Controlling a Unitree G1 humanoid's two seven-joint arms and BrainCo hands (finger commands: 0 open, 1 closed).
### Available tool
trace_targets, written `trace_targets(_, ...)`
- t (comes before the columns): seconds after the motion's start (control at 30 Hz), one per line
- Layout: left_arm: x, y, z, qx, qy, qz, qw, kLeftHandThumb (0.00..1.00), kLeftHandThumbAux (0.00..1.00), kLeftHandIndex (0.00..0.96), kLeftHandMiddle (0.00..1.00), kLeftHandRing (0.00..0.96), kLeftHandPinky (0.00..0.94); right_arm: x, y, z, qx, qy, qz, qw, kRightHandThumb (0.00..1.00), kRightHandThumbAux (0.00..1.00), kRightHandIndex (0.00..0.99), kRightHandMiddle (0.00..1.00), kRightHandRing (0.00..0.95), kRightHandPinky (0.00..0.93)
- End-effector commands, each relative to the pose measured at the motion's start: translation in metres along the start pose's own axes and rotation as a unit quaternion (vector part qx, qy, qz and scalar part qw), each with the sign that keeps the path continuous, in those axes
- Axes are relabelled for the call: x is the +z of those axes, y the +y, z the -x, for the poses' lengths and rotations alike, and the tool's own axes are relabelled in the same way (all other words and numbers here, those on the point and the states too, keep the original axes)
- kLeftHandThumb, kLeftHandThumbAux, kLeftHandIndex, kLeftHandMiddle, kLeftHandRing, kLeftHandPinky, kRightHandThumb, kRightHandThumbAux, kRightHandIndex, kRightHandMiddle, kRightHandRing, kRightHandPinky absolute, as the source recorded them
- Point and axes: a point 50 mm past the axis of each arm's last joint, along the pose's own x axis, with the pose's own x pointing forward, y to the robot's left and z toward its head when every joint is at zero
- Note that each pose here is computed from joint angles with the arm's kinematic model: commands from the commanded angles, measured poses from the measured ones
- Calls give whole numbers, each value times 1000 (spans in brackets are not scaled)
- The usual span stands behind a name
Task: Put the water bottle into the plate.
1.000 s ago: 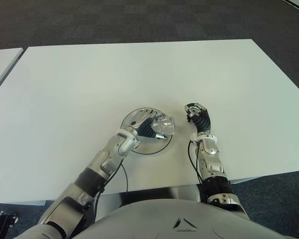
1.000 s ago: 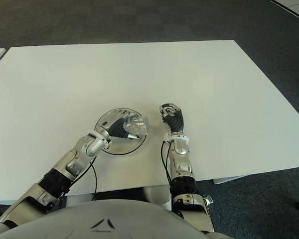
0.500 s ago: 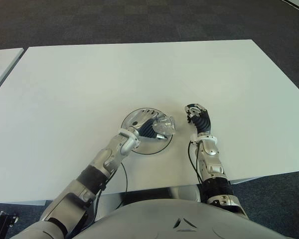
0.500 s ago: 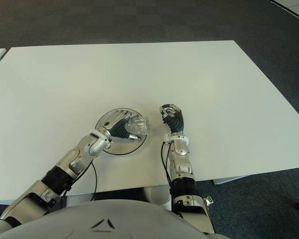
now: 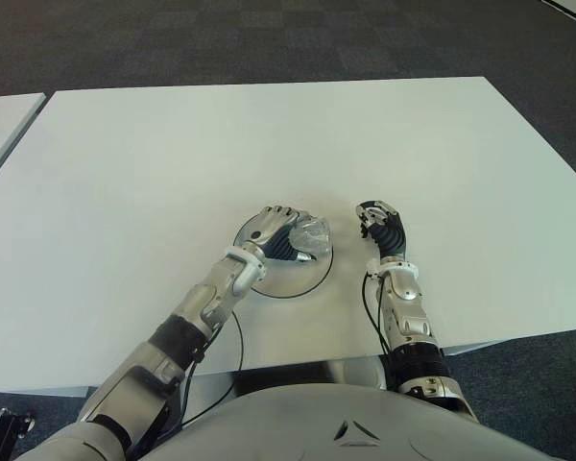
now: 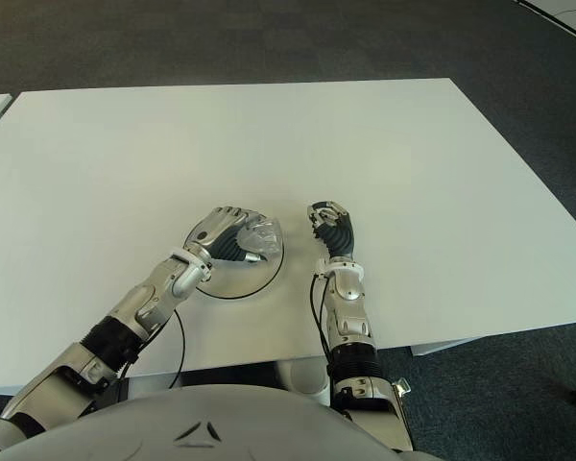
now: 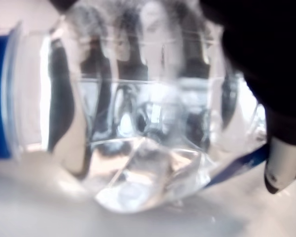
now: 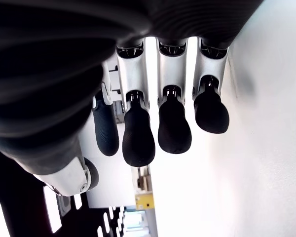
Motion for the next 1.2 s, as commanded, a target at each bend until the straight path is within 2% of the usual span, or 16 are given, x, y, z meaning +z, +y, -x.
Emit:
trace_targets(0.03, -14, -20, 14, -45, 24, -20, 999, 740, 546, 273, 348, 339, 354, -32, -6, 14, -9, 86, 4, 996, 704, 729, 437, 756, 738, 741)
trace_targets(0.07, -14, -19, 14, -42, 22, -21, 999, 726, 535, 255, 320, 309, 326, -32, -6, 14, -10, 86, 3, 996, 704, 729, 437, 756, 738, 741)
trace_targets(0.17, -15, -18, 14, -30, 17, -23, 999, 637, 515, 160, 172, 152, 158, -32, -6, 14, -10, 86, 3, 996, 703, 729, 437, 758, 739, 741)
trace_targets(0.27, -15, -18, 14, -14, 11, -22, 1000, 590, 511, 116, 105, 77, 63, -32, -6, 14, -9, 85, 3, 996, 703, 729, 437, 758, 739, 742)
trace_targets(0.37, -15, -17, 15, 20, 0, -19, 1000, 551, 500, 84, 51, 31, 20, -32, -6, 14, -8, 85, 3, 996, 703, 729, 437, 757, 739, 741)
trace_targets(0.53, -16, -14, 17, 84, -17, -12, 996, 474, 480, 24, 8, 5, 3, -32, -6, 14, -5, 84, 5, 996, 703, 730, 436, 753, 737, 740)
trace_targets(0.77, -17, -12, 19, 148, -20, -4, 989, 219, 487, 1, 0, 0, 0, -33, -7, 14, -6, 87, 4, 996, 702, 730, 436, 747, 732, 736)
trace_targets(1.07, -17, -11, 21, 219, 0, -10, 976, 92, 455, 0, 0, 0, 0, -33, -7, 14, -7, 87, -6, 996, 704, 729, 437, 747, 727, 725)
trace_targets(1.2, -17, -11, 22, 235, 9, -15, 972, 66, 438, 0, 0, 0, 0, -33, -7, 14, -6, 86, -7, 996, 705, 728, 437, 748, 728, 727)
